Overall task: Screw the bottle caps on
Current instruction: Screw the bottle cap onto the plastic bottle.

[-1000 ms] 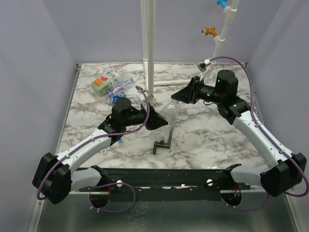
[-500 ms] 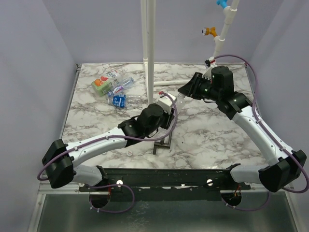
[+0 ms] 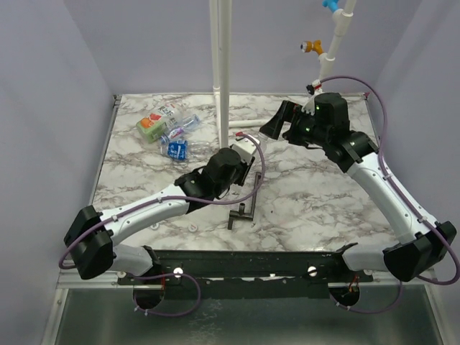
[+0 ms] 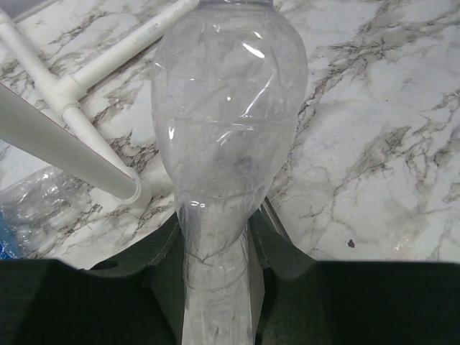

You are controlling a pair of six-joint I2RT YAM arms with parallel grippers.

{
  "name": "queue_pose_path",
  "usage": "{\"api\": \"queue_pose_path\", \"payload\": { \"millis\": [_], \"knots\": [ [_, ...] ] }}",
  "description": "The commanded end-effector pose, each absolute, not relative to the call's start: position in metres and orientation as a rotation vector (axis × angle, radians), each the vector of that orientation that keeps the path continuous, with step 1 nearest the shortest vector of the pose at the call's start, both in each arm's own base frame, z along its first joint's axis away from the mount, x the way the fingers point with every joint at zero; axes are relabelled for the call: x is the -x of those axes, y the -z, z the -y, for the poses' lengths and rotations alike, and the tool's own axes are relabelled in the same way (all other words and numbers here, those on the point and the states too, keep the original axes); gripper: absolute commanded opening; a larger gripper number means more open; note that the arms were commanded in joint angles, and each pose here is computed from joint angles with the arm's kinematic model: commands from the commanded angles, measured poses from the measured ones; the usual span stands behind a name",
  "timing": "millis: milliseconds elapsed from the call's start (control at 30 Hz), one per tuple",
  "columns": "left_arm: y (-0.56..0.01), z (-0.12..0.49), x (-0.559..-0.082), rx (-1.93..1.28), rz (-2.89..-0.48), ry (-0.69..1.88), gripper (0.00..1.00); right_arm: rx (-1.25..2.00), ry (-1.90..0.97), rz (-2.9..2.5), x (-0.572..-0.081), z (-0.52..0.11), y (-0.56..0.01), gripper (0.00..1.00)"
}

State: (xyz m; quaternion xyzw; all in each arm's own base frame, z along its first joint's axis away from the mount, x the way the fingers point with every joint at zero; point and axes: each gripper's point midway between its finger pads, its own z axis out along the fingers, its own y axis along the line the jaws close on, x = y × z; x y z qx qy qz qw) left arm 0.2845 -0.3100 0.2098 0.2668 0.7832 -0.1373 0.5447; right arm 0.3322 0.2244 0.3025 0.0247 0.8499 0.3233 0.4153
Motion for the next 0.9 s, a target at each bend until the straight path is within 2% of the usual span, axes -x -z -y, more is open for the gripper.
{"api": "queue_pose_path", "payload": {
  "millis": [0,200,333,467,633,867],
  "knots": [
    [-0.212,0.302,-0.262,-0.777,-1.885,0.591,0.0,0.088,-0.881,-2.013,-0.328,-0.22,-0.34,1.0],
    [-0.251,0.293,-0.212,-0.946,-1.745,1.107,0.0,0.448,-1.121,-1.789,-0.292,-0.239,-0.371,1.0],
    [-0.273,0.288,-0.189,-0.991,-1.658,1.312,0.0,0.664,-1.315,-1.626,-0.252,-0.254,-0.387,1.0],
    [-0.292,0.287,-0.171,-1.013,-1.535,1.478,0.0,0.773,-1.436,-1.526,-0.232,-0.261,-0.393,1.0],
    [-0.3,0.289,-0.163,-1.01,-1.488,1.567,0.0,0.824,-1.526,-1.453,-0.221,-0.264,-0.4,0.99],
    [-0.301,0.291,-0.165,-0.989,-1.467,1.589,0.0,0.813,-1.581,-1.445,-0.22,-0.27,-0.399,0.89]
  ]
}}
